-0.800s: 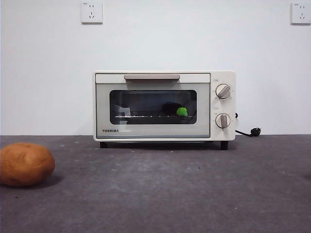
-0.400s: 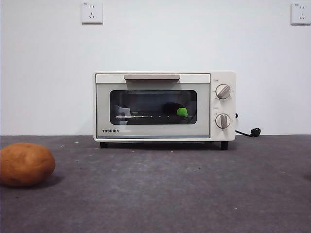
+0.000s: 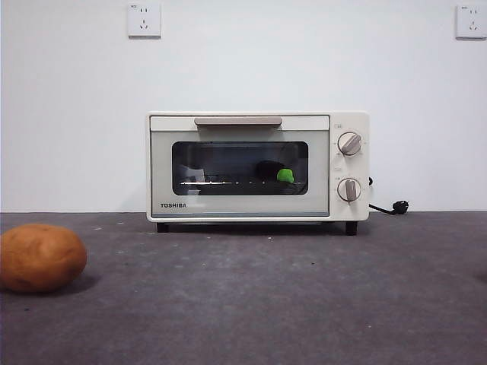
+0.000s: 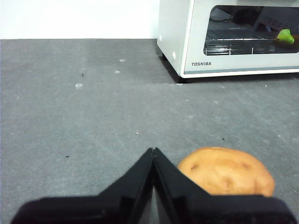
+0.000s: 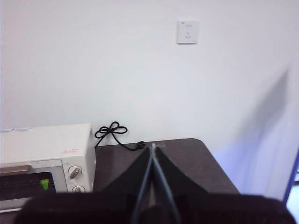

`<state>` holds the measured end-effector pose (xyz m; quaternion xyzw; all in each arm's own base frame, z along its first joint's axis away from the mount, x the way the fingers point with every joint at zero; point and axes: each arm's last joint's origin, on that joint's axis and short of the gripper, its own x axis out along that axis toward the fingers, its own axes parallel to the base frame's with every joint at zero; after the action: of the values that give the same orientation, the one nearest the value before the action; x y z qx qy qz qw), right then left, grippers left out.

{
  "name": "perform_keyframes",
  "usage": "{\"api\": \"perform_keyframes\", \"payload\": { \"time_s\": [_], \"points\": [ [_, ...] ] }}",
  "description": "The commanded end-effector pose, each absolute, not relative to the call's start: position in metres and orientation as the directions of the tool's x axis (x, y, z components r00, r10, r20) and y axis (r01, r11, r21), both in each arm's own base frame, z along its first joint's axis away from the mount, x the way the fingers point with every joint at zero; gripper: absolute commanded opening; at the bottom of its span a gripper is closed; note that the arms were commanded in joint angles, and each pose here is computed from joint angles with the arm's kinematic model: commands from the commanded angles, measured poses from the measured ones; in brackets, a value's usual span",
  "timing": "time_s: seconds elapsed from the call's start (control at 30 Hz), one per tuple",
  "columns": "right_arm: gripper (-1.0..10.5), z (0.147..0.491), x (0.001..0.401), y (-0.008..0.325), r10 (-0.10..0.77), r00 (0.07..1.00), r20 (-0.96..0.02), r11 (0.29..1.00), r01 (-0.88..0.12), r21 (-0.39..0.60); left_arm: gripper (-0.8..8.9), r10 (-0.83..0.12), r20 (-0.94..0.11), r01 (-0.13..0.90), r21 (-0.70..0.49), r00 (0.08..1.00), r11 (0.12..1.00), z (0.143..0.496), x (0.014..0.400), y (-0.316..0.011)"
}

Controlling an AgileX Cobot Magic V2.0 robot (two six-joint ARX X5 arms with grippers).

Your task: Take the eggplant from the table,put the eggplant in the oven

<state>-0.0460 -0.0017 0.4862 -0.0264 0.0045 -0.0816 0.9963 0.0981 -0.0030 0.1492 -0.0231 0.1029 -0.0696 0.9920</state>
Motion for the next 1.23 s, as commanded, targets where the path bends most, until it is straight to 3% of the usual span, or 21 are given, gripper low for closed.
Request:
{"api": "perform_keyframes", "payload": {
  "time_s": [0.03,0.23,0.6,0.9,1.23],
  "points": [
    [0.0,0.463,-0.032,-0.002,-0.16,0.987,-0.033,0.986,0.158,-0.061,-0.04,-0.145,-0.204,0.133,-0.071,0.968,0.989,0.146,0.099,-0.003],
    [0.0,0.412,0.002,-0.003,-0.159,0.983,-0.093,0.986,0.154,-0.057,-0.04,-0.145,-0.204,0.133,-0.071,0.968,0.989,0.146,0.099,-0.003],
    [0.0,0.307,0.053,-0.006,-0.16,0.982,-0.098,0.982,0.168,0.088,-0.04,-0.145,-0.204,0.133,-0.071,0.968,0.989,0.146,0.099,-0.003],
    [0.0,0.23,0.076,-0.007,-0.159,0.981,-0.109,0.976,0.173,0.133,-0.04,-0.145,-0.204,0.133,-0.071,0.968,0.989,0.146,0.099,-0.003],
    [0.0,0.171,0.086,-0.007,-0.157,0.962,-0.223,0.976,0.187,0.116,-0.04,-0.145,-0.204,0.133,-0.071,0.968,0.989,0.146,0.099,-0.003]
  ]
}}
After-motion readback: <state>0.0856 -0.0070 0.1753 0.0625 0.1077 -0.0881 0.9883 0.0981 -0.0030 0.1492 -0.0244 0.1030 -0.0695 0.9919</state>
